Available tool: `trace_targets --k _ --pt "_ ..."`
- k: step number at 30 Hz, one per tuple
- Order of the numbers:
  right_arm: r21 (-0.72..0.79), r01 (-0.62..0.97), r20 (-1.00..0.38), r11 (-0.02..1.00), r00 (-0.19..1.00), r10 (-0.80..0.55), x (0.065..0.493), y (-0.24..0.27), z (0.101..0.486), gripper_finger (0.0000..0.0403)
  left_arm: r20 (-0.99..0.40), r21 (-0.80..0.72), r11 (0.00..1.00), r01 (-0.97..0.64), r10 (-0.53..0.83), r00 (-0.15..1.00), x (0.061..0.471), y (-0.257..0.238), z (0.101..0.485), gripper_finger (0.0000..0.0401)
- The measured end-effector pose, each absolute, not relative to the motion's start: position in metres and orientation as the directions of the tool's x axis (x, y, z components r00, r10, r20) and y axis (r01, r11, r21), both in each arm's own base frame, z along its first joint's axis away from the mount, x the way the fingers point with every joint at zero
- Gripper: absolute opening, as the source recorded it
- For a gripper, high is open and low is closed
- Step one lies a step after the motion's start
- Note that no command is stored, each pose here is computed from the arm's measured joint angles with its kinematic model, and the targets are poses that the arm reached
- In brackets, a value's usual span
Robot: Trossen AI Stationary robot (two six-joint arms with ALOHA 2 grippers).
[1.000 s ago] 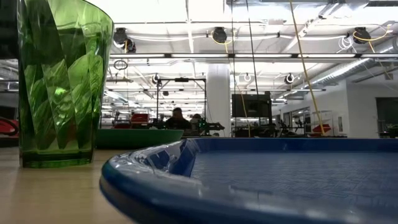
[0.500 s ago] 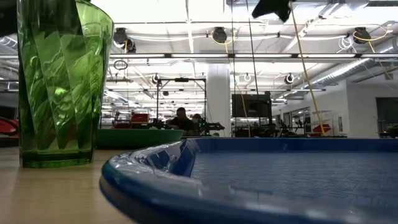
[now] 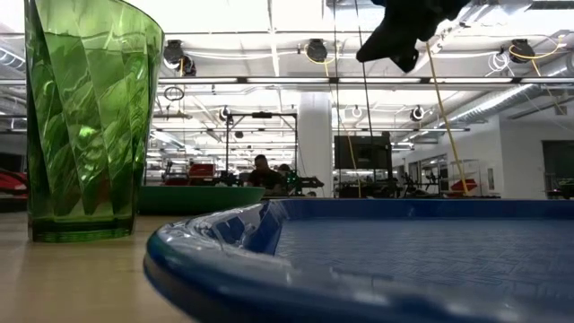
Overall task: Pick and place plate/cup/fork/spoon on tray
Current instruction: Put the green cup in the top right corner of the blue tray
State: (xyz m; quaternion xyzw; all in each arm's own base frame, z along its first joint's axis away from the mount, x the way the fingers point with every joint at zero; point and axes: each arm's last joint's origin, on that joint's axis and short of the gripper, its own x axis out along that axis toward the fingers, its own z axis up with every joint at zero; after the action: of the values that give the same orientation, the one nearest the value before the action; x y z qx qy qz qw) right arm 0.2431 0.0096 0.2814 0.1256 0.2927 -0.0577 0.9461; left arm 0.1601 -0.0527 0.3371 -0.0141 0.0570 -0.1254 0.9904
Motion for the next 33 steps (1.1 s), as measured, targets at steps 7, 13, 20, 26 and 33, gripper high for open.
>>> trace_targets --k 7,13,20,26,33 --pt "0.204 0.130 -0.567 0.970 0.823 0.008 0.242 0.023 0.280 0.0000 -0.346 0.011 0.948 0.317 -0.294 0.891 0.201 -0.097 0.348 0.0031" --pt "0.203 0.086 -0.568 0.975 0.822 0.046 0.240 0.034 0.281 0.0000 -0.544 -0.006 0.947 0.321 -0.272 0.794 0.218 -0.134 0.350 0.0031" --pt "0.202 0.023 -0.570 0.979 0.816 0.099 0.237 0.049 0.281 0.0000 -0.705 -0.049 0.951 0.306 -0.250 0.664 0.227 -0.168 0.343 0.0033" --pt "0.196 -0.010 -0.569 0.981 0.813 0.122 0.235 0.056 0.281 0.0000 -0.719 -0.064 0.948 0.313 -0.261 0.644 0.240 -0.190 0.342 0.0082" --pt "0.187 -0.018 -0.569 0.982 0.813 0.123 0.235 0.056 0.281 0.0000 -0.831 -0.027 0.967 0.252 -0.162 0.532 0.251 -0.195 0.321 0.0147"
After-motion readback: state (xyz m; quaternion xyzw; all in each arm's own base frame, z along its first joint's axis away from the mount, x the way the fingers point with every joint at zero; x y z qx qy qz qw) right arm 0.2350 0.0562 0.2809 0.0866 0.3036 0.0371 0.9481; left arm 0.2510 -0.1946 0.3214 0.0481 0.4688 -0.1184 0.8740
